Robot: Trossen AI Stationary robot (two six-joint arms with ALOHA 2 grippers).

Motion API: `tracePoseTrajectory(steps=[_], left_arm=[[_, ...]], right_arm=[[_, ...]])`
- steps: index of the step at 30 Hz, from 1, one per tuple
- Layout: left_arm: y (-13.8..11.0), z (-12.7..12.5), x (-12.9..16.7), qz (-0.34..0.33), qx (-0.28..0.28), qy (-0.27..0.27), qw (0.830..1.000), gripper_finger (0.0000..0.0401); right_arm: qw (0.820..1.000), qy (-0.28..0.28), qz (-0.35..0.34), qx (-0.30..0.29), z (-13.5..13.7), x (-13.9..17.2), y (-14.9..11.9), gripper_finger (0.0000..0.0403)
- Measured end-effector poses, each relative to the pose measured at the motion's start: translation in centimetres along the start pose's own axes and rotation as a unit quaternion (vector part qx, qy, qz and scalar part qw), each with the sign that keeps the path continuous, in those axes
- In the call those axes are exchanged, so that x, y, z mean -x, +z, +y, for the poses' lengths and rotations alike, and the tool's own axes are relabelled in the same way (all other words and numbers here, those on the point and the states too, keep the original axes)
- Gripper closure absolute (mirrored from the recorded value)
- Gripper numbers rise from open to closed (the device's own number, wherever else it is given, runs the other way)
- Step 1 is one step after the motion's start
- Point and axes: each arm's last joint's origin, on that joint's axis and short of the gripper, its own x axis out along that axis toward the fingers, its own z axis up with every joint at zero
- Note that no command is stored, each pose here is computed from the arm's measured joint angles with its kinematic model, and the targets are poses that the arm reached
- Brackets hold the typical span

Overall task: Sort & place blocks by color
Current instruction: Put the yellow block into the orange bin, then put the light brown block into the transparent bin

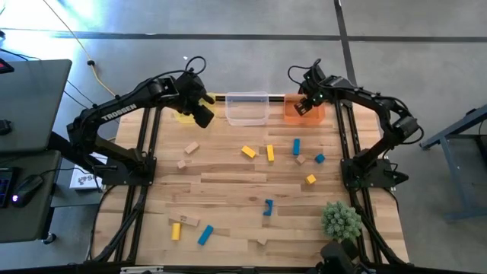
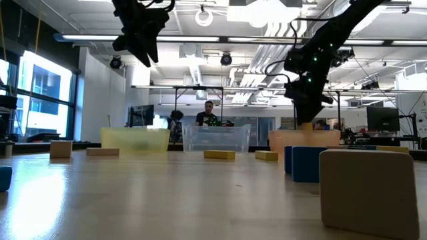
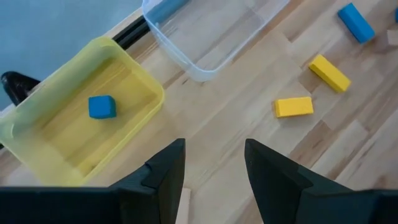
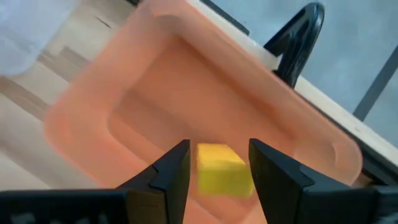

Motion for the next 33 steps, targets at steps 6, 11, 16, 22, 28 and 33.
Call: tracePoseTrajectory(steps=[6, 11, 16, 22, 28, 33], left_arm=[[0.0, 0.3, 0.0, 0.003, 0.005, 0.004, 1.0, 0.0244], [0.0, 0.3, 0.0, 0.005, 0.005, 0.004, 1.0, 0.0243], [-0.3, 0.4, 0.0, 0.017, 0.009, 0.009, 1.0, 0.0224], [-0.2, 0.5, 0.0, 0.012, 0.02, 0.023, 0.999, 0.0206], [-0.2, 0.5, 0.0, 0.012, 0.02, 0.024, 0.999, 0.0207], [-0.2, 0.4, 0.0, 0.012, 0.022, 0.023, 0.999, 0.0206]], right_arm=[[1.0, 0.0, -0.006, 0.0, -0.1, 1.1, 0.9, 0.0251], [1.0, 0.001, -0.014, 0.011, -0.1, 1.6, 1.4, 0.0251], [1.0, 0.004, 0.02, 0.009, -0.1, 1.8, 0.9, 0.0251], [0.998, 0.015, 0.063, 0.01, 0.0, 1.6, -0.1, 0.0251], [0.999, 0.013, 0.036, 0.009, -0.2, 1.6, 0.4, 0.0251], [1.0, 0.01, 0.024, 0.006, -0.4, 1.6, 0.7, 0.0251]])
